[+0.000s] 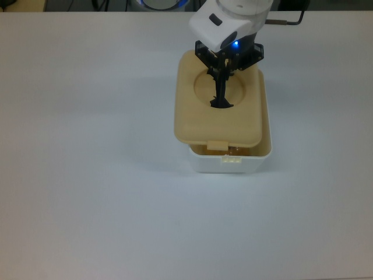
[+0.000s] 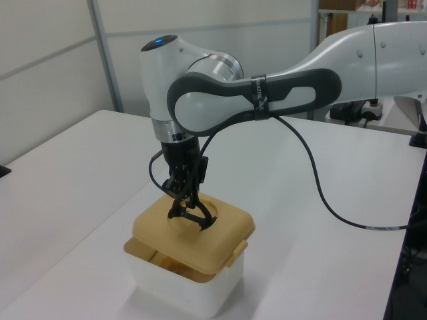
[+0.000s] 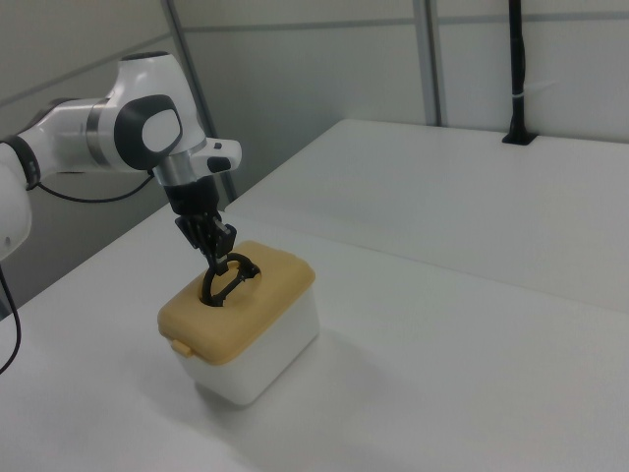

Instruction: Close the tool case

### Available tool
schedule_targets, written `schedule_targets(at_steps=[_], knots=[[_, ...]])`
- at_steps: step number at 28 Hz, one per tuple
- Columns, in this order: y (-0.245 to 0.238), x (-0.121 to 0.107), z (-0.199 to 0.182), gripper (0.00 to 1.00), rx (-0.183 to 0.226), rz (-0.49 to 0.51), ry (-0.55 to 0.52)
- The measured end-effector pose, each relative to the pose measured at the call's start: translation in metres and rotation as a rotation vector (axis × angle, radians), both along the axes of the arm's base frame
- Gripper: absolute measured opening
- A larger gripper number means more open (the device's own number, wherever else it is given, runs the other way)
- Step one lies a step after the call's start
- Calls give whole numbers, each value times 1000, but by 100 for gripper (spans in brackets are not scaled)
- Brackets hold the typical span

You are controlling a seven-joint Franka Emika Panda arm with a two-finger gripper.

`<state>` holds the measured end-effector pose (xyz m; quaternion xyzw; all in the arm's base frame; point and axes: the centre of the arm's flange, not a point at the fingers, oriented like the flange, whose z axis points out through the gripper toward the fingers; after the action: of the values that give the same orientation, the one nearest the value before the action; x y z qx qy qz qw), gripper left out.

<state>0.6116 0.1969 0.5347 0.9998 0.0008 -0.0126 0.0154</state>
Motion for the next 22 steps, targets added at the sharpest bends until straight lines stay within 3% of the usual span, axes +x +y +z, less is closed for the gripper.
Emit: schedule_targets(at_steps=[22], knots=[[31,14,-23,11,-12,52,-44]])
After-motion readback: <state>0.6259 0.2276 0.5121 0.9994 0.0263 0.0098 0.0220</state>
